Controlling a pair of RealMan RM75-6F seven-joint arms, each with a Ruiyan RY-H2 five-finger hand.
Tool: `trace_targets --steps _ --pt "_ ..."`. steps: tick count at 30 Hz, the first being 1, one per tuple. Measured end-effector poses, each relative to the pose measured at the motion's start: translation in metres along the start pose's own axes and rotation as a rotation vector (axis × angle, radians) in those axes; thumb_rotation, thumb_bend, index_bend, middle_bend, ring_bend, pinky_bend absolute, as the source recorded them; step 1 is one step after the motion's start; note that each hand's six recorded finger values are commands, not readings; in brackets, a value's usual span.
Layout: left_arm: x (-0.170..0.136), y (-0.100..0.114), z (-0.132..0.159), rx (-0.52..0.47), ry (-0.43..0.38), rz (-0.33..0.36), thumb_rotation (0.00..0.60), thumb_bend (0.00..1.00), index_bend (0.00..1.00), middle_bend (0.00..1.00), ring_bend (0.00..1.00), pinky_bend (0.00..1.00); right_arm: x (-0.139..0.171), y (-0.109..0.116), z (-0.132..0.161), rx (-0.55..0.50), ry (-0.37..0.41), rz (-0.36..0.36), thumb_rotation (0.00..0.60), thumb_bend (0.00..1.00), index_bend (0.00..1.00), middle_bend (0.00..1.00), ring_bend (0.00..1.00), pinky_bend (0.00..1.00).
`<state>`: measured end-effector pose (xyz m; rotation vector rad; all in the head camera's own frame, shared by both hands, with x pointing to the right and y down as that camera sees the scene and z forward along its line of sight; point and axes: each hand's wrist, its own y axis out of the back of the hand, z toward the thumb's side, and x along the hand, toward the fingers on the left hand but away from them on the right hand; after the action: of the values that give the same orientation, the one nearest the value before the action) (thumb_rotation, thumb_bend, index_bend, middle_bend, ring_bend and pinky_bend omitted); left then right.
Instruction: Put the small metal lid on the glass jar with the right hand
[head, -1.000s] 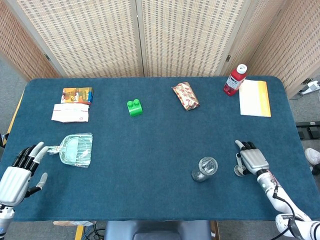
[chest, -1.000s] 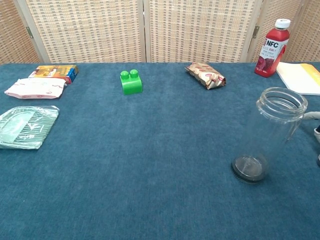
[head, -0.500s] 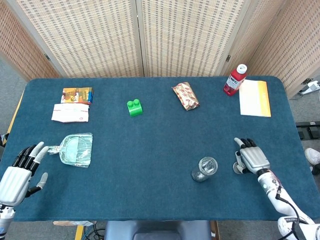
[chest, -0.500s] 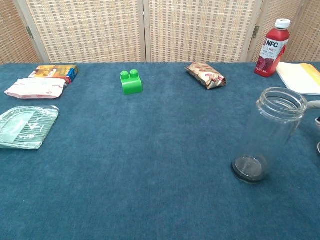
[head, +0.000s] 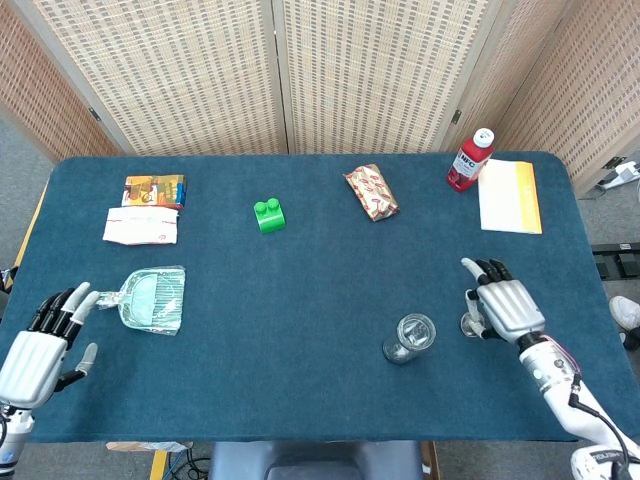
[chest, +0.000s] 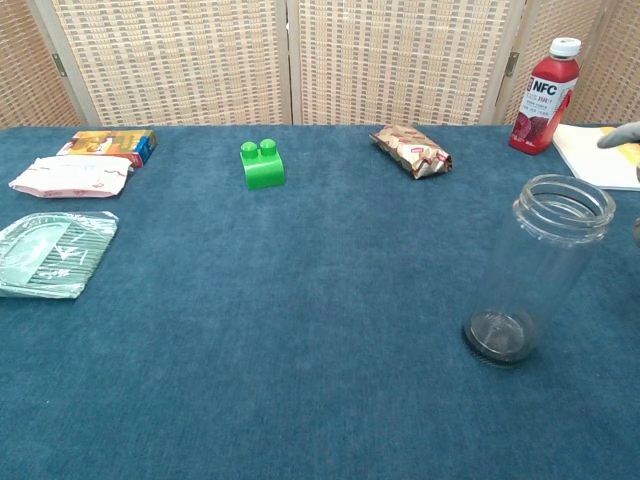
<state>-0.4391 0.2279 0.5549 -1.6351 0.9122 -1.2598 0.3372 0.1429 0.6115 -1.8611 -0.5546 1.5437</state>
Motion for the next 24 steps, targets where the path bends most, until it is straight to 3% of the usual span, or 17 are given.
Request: trace_targets --steps 11,24 --pt "0.001 -0.001 0.0 -0.003 0.001 -0.003 0.6 0.42 0.0 0.0 0.0 0.07 0.017 0.048 0.04 0.007 0.065 -0.07 0.6 0.33 0.69 0.05 0.0 0.0" --pt "-0.002 0.006 -0.002 -0.022 0.005 0.013 0.6 0.42 0.0 0.0 0.0 0.07 0.015 0.068 0.085 0.032 0.137 -0.096 0.6 0.33 0.69 0.06 0.0 0.0"
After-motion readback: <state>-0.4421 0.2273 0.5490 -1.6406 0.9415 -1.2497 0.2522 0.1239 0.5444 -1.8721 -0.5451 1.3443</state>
